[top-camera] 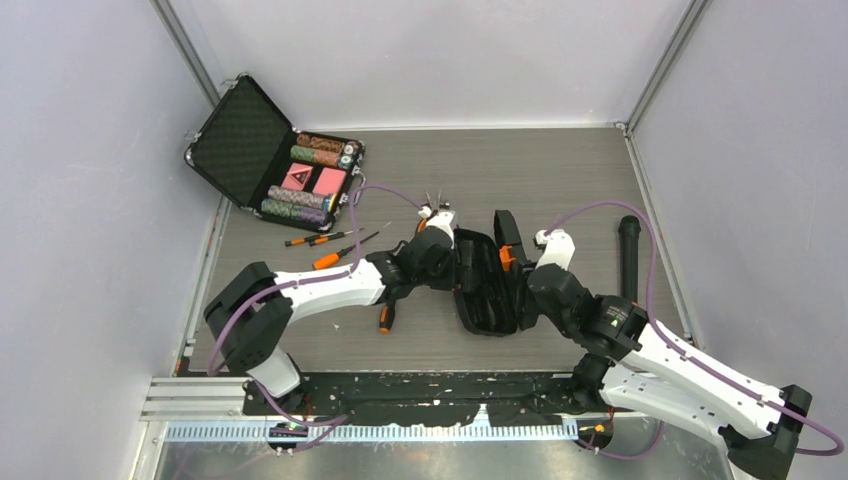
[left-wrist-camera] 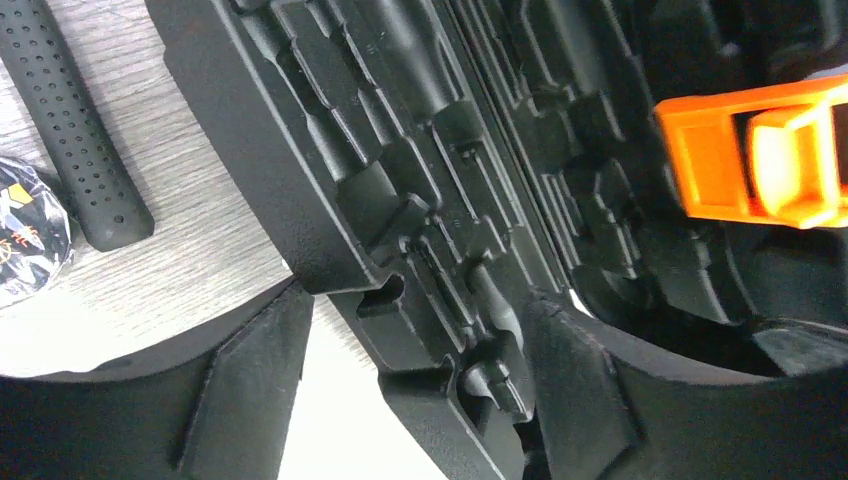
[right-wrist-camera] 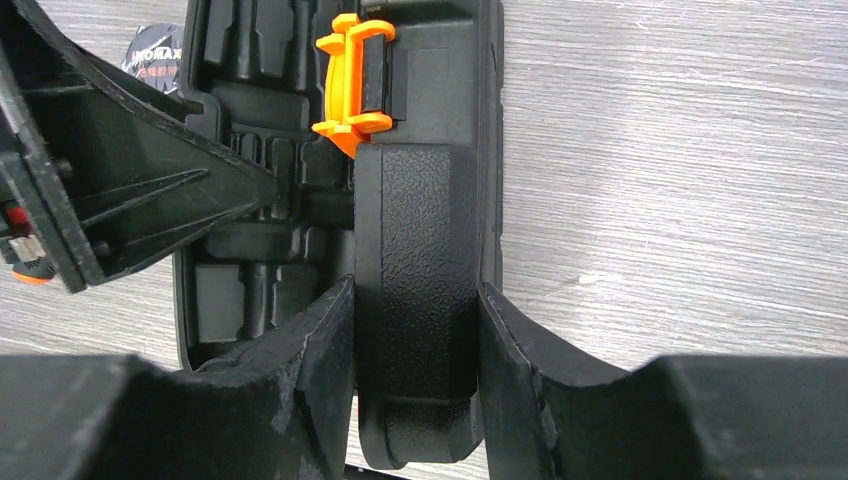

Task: Pack the tool kit

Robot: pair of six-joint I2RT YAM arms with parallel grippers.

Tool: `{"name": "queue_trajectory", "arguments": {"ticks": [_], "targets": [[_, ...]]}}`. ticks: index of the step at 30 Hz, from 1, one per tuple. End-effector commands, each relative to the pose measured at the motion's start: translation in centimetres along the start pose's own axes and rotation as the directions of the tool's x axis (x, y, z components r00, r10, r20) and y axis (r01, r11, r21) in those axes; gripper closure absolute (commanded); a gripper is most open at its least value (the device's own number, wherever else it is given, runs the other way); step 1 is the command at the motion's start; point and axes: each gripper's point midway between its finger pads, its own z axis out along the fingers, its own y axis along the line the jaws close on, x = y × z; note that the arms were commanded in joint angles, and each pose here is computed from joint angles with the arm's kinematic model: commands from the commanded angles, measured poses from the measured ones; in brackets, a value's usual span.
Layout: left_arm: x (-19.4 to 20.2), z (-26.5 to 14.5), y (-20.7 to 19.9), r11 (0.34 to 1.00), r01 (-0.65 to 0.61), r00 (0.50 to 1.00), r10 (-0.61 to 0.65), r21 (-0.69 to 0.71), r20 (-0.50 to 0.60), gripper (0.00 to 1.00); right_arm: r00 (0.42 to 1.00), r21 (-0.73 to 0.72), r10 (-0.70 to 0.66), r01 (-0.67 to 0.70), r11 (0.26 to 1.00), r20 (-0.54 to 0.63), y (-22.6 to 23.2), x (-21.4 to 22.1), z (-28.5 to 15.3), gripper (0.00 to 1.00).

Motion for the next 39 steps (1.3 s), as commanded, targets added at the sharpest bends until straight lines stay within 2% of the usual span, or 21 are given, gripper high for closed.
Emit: {"name": "queue_trajectory", "arguments": {"ticks": [1, 7, 9, 10, 12, 19, 23, 33, 39], "targets": [[-2.1, -0.1, -1.4, 0.999, 0.004, 0.998, -0.007, 0.039, 0.057, 0.30, 0.996, 0.058, 0.072, -0.075, 0.995, 0.058, -1.1, -0.9, 0.0, 0.58], [-3.7, -2.1, -1.4, 0.999, -0.052, 0.993, 0.050, 0.014, 0.105, 0.69, 0.994, 0.185, 0.081, -0.094, 0.978, 0.078, -4.4, -1.3, 0.3, 0.48], [-4.5, -2.9, -1.8, 0.998, -0.067, 0.990, 0.063, 0.022, 0.125, 0.84, 0.994, 0.235, 0.079, -0.096, 0.967, 0.079, -5.7, -1.6, 0.5, 0.42], [-4.8, -3.4, -2.0, 0.997, -0.073, 0.988, 0.069, 0.026, 0.135, 0.91, 0.993, 0.268, 0.085, -0.103, 0.958, 0.079, -6.6, -1.6, 0.6, 0.36], [-5.8, -4.5, -2.5, 0.996, -0.081, 0.983, 0.073, 0.040, 0.169, 1.00, 0.992, 0.298, 0.092, -0.113, 0.948, 0.081, -7.3, -1.9, 0.6, 0.29], [-7.9, -7.1, -3.6, 0.994, -0.081, 0.968, 0.063, 0.067, 0.241, 1.00, 0.991, 0.299, 0.072, -0.103, 0.949, 0.112, -7.2, -4.2, 0.2, 0.13], [-9.1, -7.9, -3.3, 0.997, -0.069, 0.955, 0.055, 0.039, 0.291, 1.00, 0.996, 0.270, 0.065, -0.080, 0.960, 0.064, -6.3, -3.8, 0.8, 0.11], [-12.5, -10.5, -2.9, 0.995, -0.093, 0.912, 0.103, -0.044, 0.398, 1.00, 0.988, 0.243, 0.152, -0.139, 0.960, -0.033, -5.9, 0.1, 3.8, 0.15], [-10.4, -8.3, -3.4, 0.999, -0.017, 0.938, 0.003, 0.037, 0.346, 1.00, 0.978, 0.176, 0.207, -0.201, 0.964, -0.012, -5.4, -0.8, 4.3, 0.19]]}}
